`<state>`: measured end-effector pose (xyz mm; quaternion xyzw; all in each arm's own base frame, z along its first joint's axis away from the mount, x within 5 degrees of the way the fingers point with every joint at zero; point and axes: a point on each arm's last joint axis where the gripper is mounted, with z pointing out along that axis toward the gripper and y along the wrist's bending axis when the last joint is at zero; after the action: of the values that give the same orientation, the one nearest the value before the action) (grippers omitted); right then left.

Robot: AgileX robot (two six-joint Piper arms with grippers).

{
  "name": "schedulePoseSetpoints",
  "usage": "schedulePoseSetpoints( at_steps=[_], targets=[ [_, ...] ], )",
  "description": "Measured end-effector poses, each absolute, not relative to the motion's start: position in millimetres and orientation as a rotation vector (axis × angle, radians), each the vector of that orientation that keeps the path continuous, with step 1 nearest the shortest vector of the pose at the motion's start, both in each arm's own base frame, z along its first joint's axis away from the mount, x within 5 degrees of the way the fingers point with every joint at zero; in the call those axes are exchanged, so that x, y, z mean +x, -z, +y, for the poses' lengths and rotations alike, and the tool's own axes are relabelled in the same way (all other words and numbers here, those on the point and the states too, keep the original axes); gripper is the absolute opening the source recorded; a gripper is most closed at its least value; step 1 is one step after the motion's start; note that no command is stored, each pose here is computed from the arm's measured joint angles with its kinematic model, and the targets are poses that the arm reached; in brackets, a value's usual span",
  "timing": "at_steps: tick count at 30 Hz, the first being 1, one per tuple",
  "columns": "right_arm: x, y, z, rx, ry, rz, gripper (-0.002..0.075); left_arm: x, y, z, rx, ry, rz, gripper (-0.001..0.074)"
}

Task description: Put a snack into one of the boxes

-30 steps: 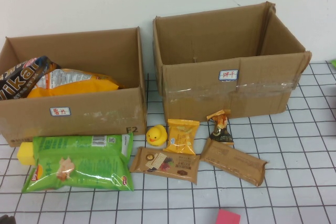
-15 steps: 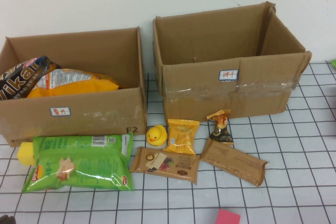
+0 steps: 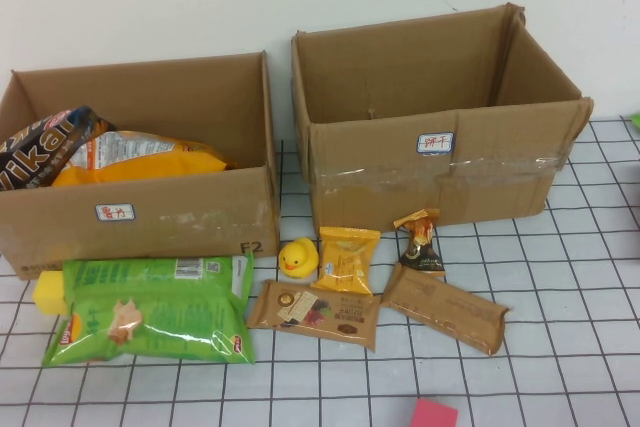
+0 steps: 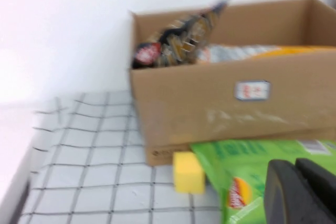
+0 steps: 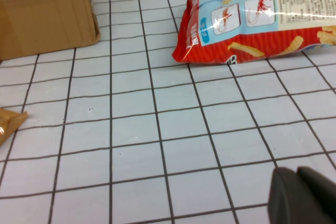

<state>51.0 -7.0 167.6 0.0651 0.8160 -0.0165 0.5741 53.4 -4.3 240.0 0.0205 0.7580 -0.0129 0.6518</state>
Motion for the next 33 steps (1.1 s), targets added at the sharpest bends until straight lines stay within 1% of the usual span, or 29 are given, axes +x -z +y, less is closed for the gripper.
schedulePoseSetpoints(
  at_steps=[2,5,13,20,33],
  targets=[
    [51,-168,-7,0.152,0.039,1.912,-0.0001,55,-223,-2,0.006,0.011,1.666,-0.0001],
    [51,-168,-7,0.153,0.039,1.912,-0.0001,56,-201,0,-0.024,0.007,1.636,-0.0001],
    [51,-168,-7,0.153,0.039,1.912,-0.0001,54,-177,0,0.042,-0.040,1.808,-0.0001],
    [51,-168,-7,0.152,0.041,1.912,-0.0001,53,-174,-4,0.145,-0.014,1.836,-0.0001],
    [51,-168,-7,0.154,0.042,1.911,-0.0001,53,-174,-2,0.119,-0.031,1.839,-0.0001]
  ],
)
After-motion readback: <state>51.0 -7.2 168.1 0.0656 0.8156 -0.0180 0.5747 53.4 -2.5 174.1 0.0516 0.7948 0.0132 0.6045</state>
